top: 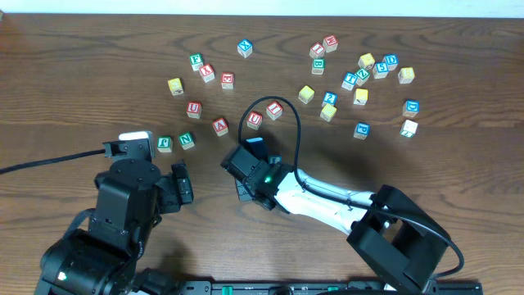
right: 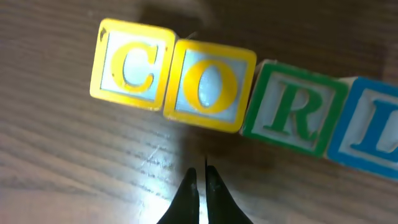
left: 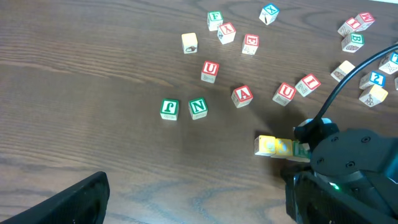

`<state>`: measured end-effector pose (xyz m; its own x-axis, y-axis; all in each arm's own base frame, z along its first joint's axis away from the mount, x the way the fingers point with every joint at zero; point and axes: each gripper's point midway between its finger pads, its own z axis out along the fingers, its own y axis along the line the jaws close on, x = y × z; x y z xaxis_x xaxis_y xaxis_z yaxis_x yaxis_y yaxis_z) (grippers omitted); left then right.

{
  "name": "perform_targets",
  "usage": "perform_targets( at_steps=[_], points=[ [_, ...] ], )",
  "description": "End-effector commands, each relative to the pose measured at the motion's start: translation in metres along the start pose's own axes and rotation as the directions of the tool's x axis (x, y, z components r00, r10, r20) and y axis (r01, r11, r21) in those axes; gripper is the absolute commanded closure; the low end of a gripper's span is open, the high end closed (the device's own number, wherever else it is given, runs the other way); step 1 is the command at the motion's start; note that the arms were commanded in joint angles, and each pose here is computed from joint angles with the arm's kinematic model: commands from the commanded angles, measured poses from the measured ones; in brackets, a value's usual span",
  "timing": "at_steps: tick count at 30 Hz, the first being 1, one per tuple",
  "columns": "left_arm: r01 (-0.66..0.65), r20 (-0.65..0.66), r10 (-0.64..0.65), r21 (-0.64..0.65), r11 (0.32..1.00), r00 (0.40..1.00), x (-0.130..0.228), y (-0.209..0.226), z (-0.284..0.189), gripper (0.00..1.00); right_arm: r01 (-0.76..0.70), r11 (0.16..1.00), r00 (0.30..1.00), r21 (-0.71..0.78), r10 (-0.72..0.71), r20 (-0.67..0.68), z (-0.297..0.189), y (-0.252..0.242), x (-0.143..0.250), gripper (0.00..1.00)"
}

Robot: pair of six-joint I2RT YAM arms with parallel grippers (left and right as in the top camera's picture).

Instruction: Spell out CORL

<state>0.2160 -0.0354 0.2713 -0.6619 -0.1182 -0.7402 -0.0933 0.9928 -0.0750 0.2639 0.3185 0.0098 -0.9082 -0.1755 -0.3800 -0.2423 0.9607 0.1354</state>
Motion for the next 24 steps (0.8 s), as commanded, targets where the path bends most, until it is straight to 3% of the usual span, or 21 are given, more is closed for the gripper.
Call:
perform_targets(
  at_steps=[1,4,9,24],
  points=[
    [-0.005,0.013,0.005,-0.012,1.000,1.000,-0.004,0.003,-0.002,0.07,-0.037,0.999,0.999,0.001,0.037,-0.015,-0.004,-0.002,0.002,0.99],
    [-0.005,0.013,0.005,-0.012,1.000,1.000,-0.004,0.003,-0.002,0.07,-0.118,0.989,0.993,0.093,0.117,0.021,-0.012,-0.021,-0.001,0.99],
    [-0.005,0.013,0.005,-0.012,1.000,1.000,-0.004,0.003,-0.002,0.07,-0.122,0.981,0.991,0.152,0.110,0.082,-0.015,-0.032,-0.011,0.99],
    [-0.005,0.013,0.005,-0.012,1.000,1.000,-0.004,0.003,-0.002,0.07,-0.068,0.989,0.997,0.132,0.062,0.050,-0.054,-0.015,-0.031,0.99]
  ],
)
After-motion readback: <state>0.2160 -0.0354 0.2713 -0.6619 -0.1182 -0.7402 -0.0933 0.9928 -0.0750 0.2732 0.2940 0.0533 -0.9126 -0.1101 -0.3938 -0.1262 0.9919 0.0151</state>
